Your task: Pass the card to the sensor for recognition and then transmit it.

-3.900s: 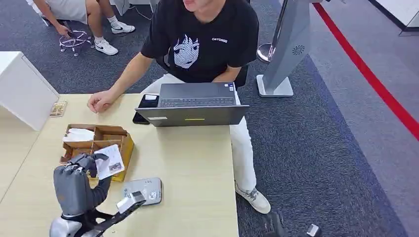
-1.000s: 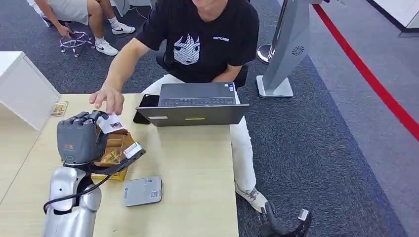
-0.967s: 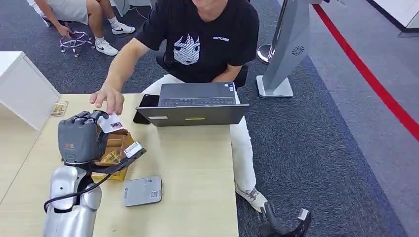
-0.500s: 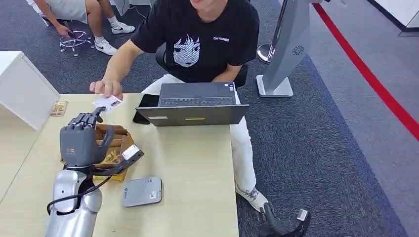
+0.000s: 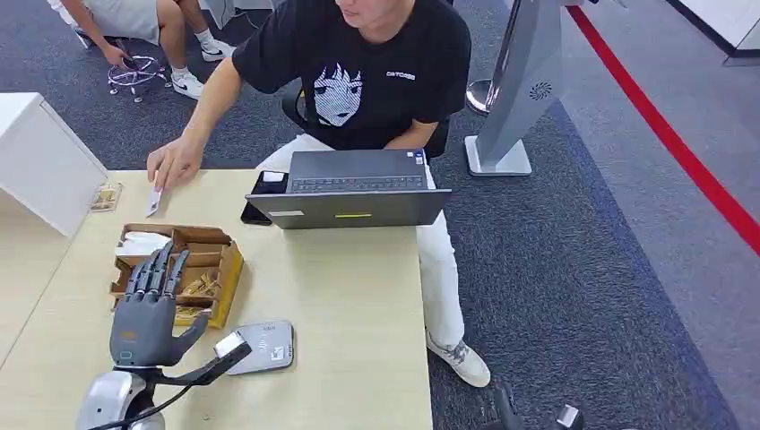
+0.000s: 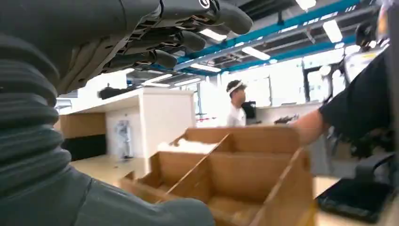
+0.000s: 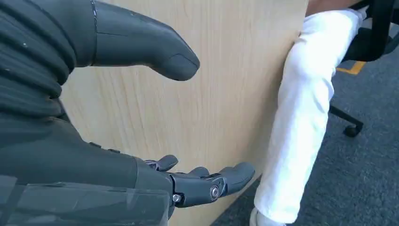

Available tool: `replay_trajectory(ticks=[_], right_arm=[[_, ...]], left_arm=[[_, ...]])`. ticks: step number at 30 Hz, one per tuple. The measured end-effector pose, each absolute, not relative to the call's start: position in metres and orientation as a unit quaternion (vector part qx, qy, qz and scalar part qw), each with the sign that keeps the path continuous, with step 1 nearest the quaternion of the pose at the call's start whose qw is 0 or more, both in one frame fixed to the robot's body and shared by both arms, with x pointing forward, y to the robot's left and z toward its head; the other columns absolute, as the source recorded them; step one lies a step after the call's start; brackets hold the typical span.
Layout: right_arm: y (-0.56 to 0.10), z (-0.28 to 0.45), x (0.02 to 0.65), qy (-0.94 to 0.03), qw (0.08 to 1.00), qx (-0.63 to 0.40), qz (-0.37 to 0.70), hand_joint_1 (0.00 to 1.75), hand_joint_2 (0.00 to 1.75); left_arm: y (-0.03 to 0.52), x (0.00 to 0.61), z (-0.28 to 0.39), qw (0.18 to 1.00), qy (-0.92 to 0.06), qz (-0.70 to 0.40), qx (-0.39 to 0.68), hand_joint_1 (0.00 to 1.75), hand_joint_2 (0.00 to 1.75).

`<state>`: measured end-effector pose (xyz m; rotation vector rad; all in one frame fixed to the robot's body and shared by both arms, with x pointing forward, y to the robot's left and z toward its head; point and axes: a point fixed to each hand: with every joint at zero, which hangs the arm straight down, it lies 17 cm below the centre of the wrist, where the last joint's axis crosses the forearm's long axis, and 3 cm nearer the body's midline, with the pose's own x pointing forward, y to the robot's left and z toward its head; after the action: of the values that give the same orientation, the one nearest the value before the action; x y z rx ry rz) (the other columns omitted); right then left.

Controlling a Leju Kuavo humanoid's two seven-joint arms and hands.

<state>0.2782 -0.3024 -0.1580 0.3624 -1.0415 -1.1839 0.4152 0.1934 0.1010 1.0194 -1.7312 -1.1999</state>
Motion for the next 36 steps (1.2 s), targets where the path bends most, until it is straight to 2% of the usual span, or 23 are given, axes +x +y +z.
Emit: replay_trajectory(ticks=[17, 36], right_arm=[[-0.306, -0.159, 0.275, -0.467, 0.688, 0.158, -0.533, 0.00, 1.75], [-0.305, -0.159, 0.276, -0.466, 0.690, 0.160, -0.531, 0.00, 1.75]], left_arm=[[0.232, 0.406, 0.057, 0.397, -0.612, -0.528, 0.435, 0.00, 1.75], [0.240, 0.419, 0.061, 0.369, -0.598, -0.533, 0.472, 0.00, 1.75]])
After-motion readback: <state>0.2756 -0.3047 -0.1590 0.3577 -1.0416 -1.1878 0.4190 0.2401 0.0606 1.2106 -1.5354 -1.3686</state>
